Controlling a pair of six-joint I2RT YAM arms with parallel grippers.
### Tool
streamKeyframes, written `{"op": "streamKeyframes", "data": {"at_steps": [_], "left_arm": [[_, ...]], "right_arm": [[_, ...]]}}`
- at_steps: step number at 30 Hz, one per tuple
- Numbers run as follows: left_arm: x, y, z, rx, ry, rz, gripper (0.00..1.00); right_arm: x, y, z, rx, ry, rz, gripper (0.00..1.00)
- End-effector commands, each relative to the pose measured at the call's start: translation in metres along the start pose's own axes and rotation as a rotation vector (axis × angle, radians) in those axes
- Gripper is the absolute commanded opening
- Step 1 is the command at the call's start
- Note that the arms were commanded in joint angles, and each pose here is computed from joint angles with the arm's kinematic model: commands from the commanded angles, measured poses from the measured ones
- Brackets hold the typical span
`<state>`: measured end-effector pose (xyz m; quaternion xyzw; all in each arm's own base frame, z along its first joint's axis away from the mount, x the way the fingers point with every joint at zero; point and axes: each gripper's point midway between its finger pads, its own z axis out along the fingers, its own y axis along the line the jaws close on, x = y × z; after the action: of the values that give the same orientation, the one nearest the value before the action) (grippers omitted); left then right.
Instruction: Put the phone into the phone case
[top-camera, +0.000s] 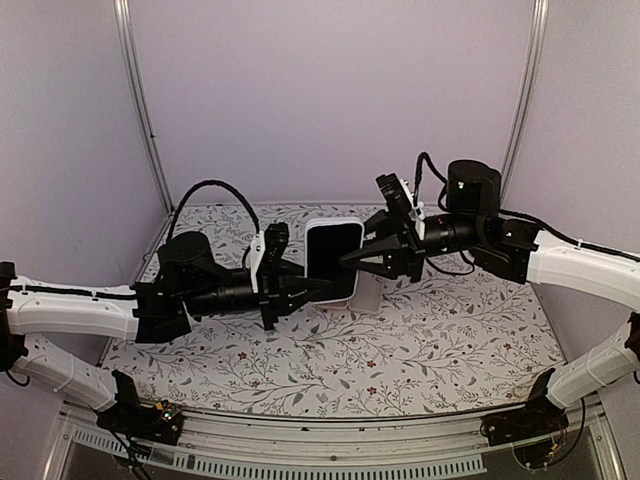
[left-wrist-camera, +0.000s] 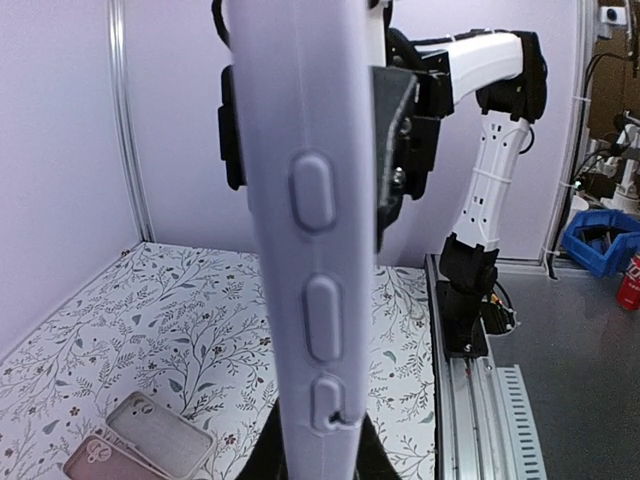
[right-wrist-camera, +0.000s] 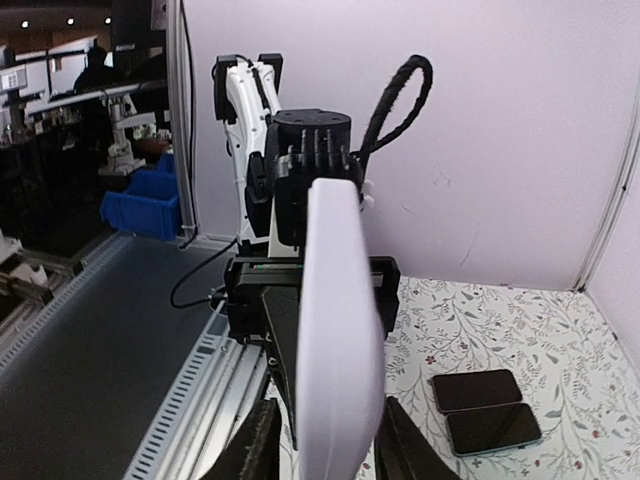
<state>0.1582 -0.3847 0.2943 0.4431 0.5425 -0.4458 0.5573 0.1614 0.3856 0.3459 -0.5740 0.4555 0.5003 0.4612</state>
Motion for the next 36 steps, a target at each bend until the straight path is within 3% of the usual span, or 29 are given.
{"op": "streamKeyframes", "data": {"at_steps": [1, 2, 8, 11, 15, 19, 23, 26, 28, 30, 31, 33, 36], "left_arm": [[-0.022, -0.003, -0.001, 0.011, -0.074, 0.032, 0.0], [-0.022, -0.002, -0.002, 0.005, -0.074, 0.031, 0.0], [-0.024, 0.004, -0.006, -0.038, -0.076, 0.035, 0.0], [-0.021, 0.005, -0.006, -0.045, -0.07, 0.035, 0.0], [-0.019, 0.006, -0.006, -0.049, -0.063, 0.028, 0.33], [-0.031, 0.007, -0.012, -0.067, -0.079, 0.049, 0.4], [-0.05, 0.006, -0.016, -0.069, -0.117, 0.067, 0.57], [-0.053, 0.008, -0.009, -0.066, -0.114, 0.069, 0.58], [-0.051, 0.011, -0.002, -0.07, -0.1, 0.065, 0.55], [-0.05, 0.013, 0.005, -0.071, -0.084, 0.061, 0.47], [-0.05, 0.014, 0.008, -0.068, -0.081, 0.06, 0.37], [-0.052, 0.014, 0.012, -0.062, -0.084, 0.061, 0.02], [-0.053, 0.013, 0.014, -0.057, -0.087, 0.059, 0.0]], "right_arm": [[-0.011, 0.003, 0.003, -0.03, -0.025, 0.047, 0.04], [-0.01, -0.001, 0.003, -0.015, -0.014, 0.069, 0.0], [0.003, -0.032, -0.017, 0.073, 0.015, 0.199, 0.0], [0.002, -0.029, -0.019, 0.064, 0.006, 0.18, 0.0], [-0.001, -0.019, -0.02, 0.019, 0.005, 0.15, 0.0], [0.002, -0.01, -0.022, -0.016, 0.012, 0.097, 0.0], [0.012, -0.012, -0.022, 0.0, 0.037, 0.079, 0.0], [0.012, -0.007, -0.019, -0.04, 0.03, 0.079, 0.0], [0.012, -0.007, -0.019, -0.045, 0.028, 0.077, 0.0], [0.012, -0.005, -0.018, -0.055, 0.025, 0.07, 0.0], [0.011, -0.003, -0.019, -0.06, 0.023, 0.067, 0.0], [0.012, -0.002, -0.019, -0.062, 0.025, 0.067, 0.0], [0.015, -0.004, -0.019, -0.048, 0.035, 0.076, 0.0]]}}
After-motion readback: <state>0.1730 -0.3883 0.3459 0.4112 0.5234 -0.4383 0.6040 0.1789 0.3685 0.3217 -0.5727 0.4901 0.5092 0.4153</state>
